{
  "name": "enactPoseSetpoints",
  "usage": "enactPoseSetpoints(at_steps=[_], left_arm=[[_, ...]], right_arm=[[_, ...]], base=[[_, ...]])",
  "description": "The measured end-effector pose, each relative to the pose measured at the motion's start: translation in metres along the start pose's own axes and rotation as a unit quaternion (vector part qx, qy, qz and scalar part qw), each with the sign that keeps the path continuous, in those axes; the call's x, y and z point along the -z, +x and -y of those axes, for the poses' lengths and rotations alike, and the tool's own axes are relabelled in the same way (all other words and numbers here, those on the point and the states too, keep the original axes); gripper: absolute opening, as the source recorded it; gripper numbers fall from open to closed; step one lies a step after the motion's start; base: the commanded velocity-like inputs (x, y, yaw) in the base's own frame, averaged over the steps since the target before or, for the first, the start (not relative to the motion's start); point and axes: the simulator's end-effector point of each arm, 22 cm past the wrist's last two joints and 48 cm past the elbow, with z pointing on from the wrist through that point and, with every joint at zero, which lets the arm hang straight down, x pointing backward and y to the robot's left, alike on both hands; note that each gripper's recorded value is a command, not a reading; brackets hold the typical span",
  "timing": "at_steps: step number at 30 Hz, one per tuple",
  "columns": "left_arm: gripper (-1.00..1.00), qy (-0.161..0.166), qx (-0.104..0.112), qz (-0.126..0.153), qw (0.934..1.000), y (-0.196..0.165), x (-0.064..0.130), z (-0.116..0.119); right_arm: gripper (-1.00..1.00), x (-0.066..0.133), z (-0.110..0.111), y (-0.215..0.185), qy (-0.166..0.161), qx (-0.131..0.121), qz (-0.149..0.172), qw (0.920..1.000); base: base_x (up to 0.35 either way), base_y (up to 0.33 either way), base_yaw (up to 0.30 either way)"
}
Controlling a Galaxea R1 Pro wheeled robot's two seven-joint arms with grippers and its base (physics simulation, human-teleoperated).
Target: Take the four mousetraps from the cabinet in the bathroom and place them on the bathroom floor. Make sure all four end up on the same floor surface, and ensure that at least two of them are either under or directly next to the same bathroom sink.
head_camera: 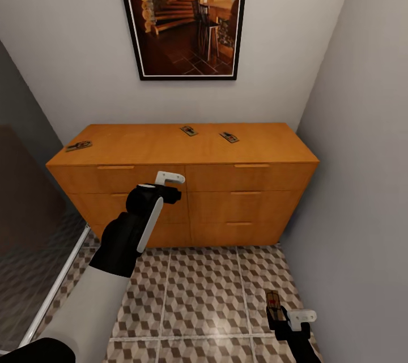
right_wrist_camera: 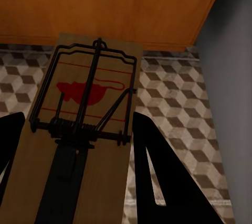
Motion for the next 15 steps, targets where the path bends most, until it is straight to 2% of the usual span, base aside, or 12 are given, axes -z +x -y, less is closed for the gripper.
enactPoseSetpoints(at_steps=[15], left_arm=[[1.0,0.005,0.003,-0.003,1.0,0.0006,-0.0003,0.0045]], right_arm=[[-1.0,0.0,-0.0006,0.0001,0.0,0.0,0.0,1.0]], base=[[0.0,0.0,0.0]])
